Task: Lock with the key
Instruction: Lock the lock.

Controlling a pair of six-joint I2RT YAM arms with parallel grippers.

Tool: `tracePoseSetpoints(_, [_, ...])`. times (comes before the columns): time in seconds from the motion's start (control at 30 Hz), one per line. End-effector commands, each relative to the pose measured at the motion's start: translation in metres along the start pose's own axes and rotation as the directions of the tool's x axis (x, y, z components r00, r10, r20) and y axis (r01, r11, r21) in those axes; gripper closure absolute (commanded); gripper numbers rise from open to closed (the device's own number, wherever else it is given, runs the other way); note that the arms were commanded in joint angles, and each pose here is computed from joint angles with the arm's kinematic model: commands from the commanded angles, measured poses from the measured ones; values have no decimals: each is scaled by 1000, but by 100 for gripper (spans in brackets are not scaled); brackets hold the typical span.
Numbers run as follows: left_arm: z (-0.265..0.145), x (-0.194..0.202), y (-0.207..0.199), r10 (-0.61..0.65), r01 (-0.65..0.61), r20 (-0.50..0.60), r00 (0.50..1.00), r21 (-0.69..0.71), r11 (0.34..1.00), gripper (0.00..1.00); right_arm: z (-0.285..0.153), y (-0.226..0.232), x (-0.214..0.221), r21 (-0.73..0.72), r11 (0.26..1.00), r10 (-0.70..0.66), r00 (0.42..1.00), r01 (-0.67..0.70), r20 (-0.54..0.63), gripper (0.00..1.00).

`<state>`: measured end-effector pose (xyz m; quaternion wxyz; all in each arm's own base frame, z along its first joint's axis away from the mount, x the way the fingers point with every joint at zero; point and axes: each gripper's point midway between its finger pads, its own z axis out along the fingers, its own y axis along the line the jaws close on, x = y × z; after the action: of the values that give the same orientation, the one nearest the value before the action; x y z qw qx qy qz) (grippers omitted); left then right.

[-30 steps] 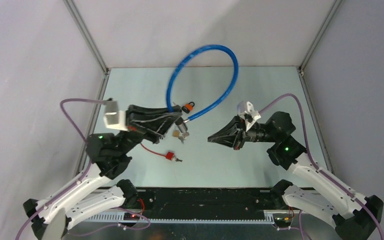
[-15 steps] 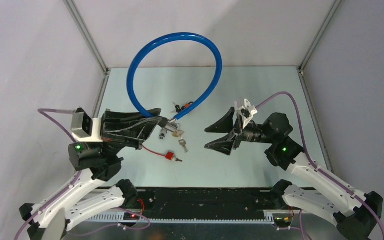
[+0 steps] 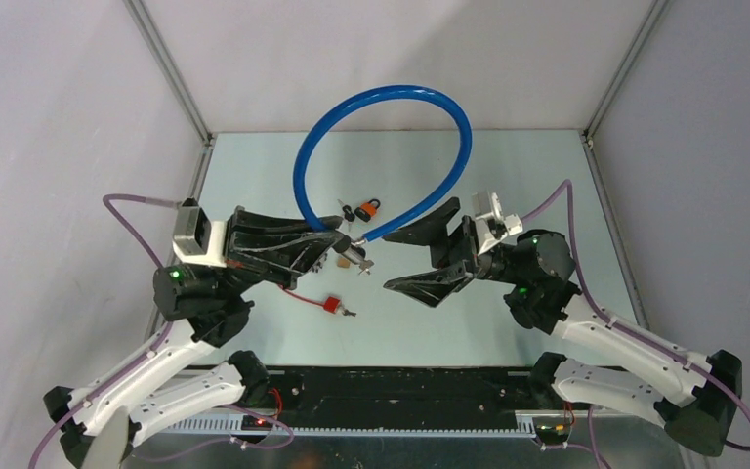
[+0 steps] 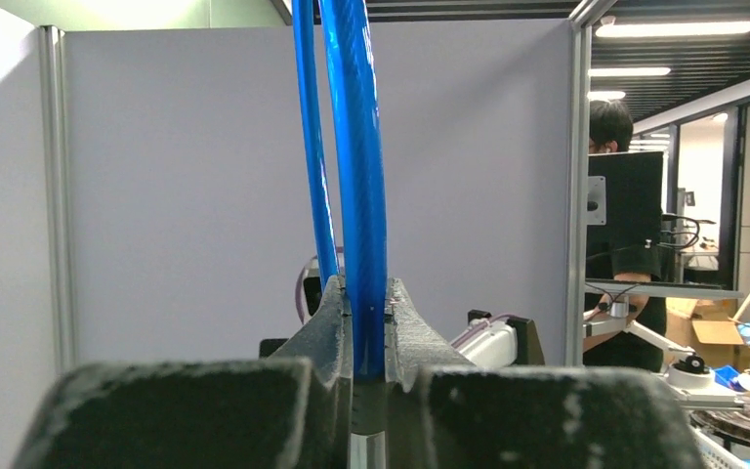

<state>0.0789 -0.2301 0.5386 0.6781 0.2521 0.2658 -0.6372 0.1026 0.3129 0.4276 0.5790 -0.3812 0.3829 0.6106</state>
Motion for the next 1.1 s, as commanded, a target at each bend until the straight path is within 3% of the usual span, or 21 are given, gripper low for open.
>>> tracePoseSetpoints(0.0, [6, -23, -13, 7, -11, 67, 998, 58, 998, 100, 20, 9, -38, -37, 994, -95, 992, 99, 89, 19])
tracePoseSetpoints(0.23, [6, -20, -13, -6, 1, 69, 998, 65, 998, 100, 36, 12, -41, -69, 993, -84, 992, 91, 95, 23])
tracePoseSetpoints(0.47, [5, -23, -14, 3, -8, 81, 997, 65, 998, 100, 43, 14, -27, -103, 993, -54, 997, 59, 52, 37])
tracePoseSetpoints(0.53, [5, -25, -15, 10, -15, 86, 996, 65, 998, 100, 43, 15, -25, -108, 993, -46, 998, 51, 45, 46])
tracePoseSetpoints(0.7, [4, -27, -15, 20, -26, 93, 995, 63, 998, 100, 42, 17, -25, -115, 993, -34, 999, 39, 38, 90])
tracePoseSetpoints(0.77, [3, -26, -14, 23, -28, 92, 995, 59, 998, 100, 41, 18, -26, -115, 993, -32, 999, 36, 39, 100])
tracePoseSetpoints(0.9, [2, -28, -15, 42, -47, 101, 994, 55, 997, 100, 38, 21, -24, -121, 992, -25, 999, 27, 19, 100])
tracePoseSetpoints(1.07, [1, -42, -22, 114, -118, 89, 990, 51, 992, 100, 24, 15, 2, -83, 996, 17, 993, -26, -115, 100])
